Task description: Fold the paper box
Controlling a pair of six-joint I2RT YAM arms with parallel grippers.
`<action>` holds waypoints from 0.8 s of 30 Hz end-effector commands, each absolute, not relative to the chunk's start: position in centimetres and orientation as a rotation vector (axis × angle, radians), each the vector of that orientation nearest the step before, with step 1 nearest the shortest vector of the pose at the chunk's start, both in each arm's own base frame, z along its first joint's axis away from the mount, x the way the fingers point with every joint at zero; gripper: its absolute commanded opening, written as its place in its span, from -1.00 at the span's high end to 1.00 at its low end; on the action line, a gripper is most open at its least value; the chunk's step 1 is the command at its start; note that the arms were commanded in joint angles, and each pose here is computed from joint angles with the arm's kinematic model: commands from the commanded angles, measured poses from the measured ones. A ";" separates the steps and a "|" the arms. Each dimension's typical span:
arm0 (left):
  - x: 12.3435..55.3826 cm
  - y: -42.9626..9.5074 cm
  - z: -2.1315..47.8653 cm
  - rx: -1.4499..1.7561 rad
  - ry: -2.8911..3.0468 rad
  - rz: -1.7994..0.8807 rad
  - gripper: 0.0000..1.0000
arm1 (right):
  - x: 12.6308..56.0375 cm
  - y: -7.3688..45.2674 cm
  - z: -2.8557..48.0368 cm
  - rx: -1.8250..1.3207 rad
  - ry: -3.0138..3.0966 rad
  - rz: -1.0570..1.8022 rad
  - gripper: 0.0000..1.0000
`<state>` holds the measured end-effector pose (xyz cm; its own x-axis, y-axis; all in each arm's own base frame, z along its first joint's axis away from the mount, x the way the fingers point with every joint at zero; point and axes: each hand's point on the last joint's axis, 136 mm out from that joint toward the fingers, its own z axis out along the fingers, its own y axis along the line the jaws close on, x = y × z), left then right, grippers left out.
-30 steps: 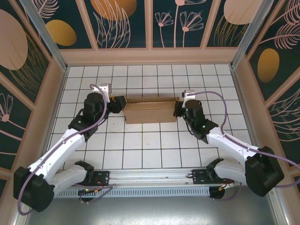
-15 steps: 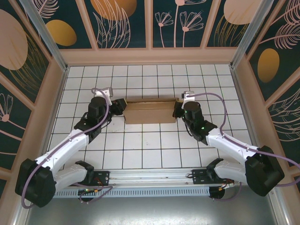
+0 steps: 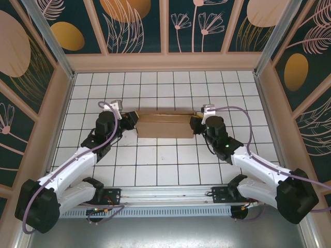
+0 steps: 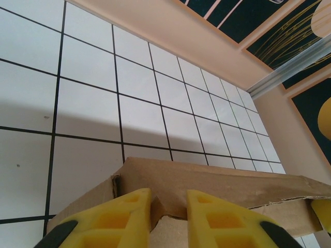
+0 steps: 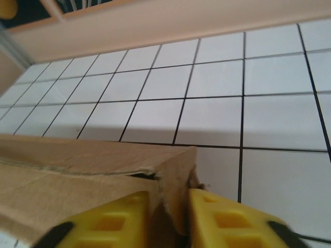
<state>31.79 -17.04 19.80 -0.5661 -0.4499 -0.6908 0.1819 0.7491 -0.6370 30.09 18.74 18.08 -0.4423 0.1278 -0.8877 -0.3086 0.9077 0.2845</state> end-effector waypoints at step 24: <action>30.0 -15.9 16.3 -0.215 2.087 -0.787 0.56 | 25.0 18.3 23.7 -0.219 1.757 0.732 -0.21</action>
